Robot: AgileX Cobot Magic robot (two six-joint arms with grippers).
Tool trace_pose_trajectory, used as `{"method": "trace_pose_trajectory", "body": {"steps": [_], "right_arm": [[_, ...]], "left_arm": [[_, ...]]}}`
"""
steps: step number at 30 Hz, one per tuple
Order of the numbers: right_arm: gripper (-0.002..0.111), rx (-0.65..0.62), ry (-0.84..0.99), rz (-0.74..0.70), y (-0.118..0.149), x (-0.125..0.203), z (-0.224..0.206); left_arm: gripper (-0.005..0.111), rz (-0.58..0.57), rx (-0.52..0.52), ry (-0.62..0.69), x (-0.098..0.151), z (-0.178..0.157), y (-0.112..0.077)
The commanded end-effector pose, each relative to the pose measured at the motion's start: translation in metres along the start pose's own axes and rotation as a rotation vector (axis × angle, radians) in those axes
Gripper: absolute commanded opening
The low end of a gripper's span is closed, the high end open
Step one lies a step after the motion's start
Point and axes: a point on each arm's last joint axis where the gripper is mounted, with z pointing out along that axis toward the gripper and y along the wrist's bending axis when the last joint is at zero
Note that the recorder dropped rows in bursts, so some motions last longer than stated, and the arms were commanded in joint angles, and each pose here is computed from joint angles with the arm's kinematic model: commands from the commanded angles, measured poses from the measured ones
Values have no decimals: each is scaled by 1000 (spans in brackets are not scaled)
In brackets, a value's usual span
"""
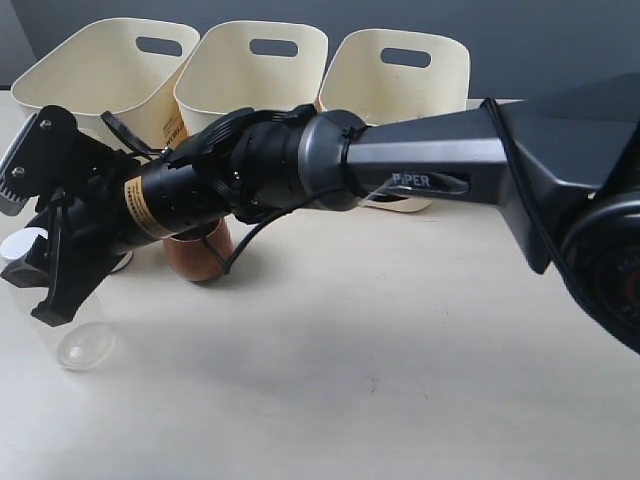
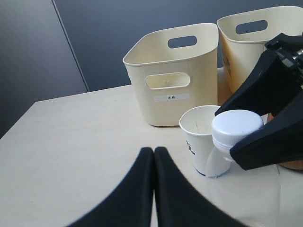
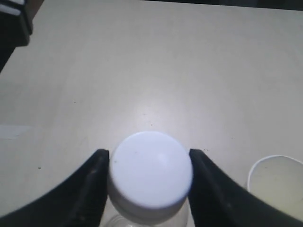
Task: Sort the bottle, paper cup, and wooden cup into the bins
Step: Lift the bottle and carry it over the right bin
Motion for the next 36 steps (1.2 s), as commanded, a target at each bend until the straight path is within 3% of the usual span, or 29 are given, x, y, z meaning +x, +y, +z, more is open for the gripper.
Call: {"method": "trace_pose_trajectory", "body": {"steps": [1, 8, 13, 20, 24, 27, 31, 36], "right_arm": [[1, 6, -6, 0, -1, -2, 0], [-1, 8, -10, -14, -1, -5, -2], [-1, 34, -69, -71, 1, -37, -25], [-1, 115, -204, -153, 18, -115, -102], [-1, 255, -285, -196, 35, -147, -164], [-1, 416, -268, -201, 46, -140, -202], [-1, 688, -148, -179, 52, -98, -239], [-1, 818, -65, -142, 48, -68, -256]], "left_arm": [[0, -3, 1, -4, -2, 0, 0], [0, -3, 1, -4, -2, 0, 0], [0, -3, 1, -4, -2, 0, 0], [0, -3, 1, -4, -2, 0, 0], [0, -3, 1, -4, -2, 0, 0], [0, -3, 1, -4, -2, 0, 0], [0, -3, 1, -4, -2, 0, 0], [0, -3, 1, -4, -2, 0, 0]]}}
